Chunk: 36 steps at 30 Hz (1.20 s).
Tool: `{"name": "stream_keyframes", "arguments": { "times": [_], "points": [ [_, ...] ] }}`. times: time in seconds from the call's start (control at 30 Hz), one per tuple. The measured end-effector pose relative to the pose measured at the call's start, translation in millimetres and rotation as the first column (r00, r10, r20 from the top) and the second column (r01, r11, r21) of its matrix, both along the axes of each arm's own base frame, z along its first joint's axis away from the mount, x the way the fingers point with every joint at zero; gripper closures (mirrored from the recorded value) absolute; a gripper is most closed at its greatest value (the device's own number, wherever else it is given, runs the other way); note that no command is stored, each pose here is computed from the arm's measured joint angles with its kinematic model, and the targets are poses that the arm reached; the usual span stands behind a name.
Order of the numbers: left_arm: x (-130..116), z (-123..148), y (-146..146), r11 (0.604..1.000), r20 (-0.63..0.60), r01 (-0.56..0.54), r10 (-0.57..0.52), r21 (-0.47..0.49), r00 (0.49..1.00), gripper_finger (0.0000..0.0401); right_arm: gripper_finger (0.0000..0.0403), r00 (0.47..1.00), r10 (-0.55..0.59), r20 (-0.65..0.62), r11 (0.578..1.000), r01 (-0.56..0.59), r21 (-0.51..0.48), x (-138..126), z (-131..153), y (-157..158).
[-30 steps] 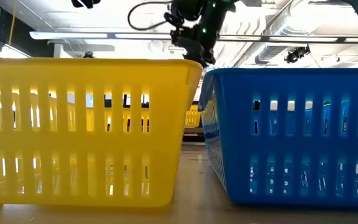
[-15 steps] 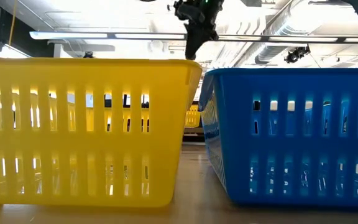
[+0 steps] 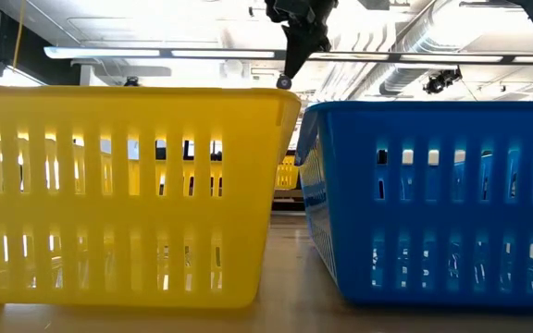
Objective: Stack baskets on shelf by color
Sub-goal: Stack the left black bin on the black bin on the shelf
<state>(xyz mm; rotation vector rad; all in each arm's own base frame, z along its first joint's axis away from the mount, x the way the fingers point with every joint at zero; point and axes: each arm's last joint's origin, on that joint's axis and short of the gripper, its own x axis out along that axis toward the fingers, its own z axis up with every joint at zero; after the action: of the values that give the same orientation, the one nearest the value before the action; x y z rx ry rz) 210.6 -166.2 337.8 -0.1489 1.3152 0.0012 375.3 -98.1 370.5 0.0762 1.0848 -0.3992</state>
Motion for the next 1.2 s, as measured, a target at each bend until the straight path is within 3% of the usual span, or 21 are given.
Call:
{"name": "stream_keyframes", "arguments": {
  "times": [0.27, 0.47, 0.7, 0.97, 1.2],
  "points": [
    [7.5, -31.8, -34.7, 0.996, -0.068, 0.037, -0.032, 0.079, 0.997, 0.0274, 0.0339, 1.000, 0.021, -0.010, 1.000, -0.022, -0.010, -0.2, -0.3, -0.3],
    [17.6, -41.7, -51.2, 0.999, -0.009, 0.024, -0.024, 0.038, 1.000, 0.0274, 0.0339, 0.999, 0.022, -0.027, 1.000, -0.022, -0.005, -1.7, -1.0, 0.1],
    [21.1, -61.0, -61.8, 0.999, 0.004, -0.018, 0.018, 0.042, 1.000, 0.0274, 0.0339, 0.999, 0.034, -0.034, 0.999, -0.034, -0.004, -0.9, -1.5, 4.9],
    [15.5, -101.9, -69.7, 0.996, -0.014, -0.069, 0.068, -0.048, 0.998, 0.0274, 0.0339, 0.996, 0.070, -0.063, 0.997, -0.071, -0.006, -1.7, -2.6, 10.1],
    [8.3, -130.8, -60.7, 0.996, -0.063, -0.087, 0.086, -0.008, 0.994, 0.0275, 0.0339, 0.995, 0.071, -0.066, 0.997, -0.071, -0.005, -1.7, -2.9, 10.4]
  ]
}}
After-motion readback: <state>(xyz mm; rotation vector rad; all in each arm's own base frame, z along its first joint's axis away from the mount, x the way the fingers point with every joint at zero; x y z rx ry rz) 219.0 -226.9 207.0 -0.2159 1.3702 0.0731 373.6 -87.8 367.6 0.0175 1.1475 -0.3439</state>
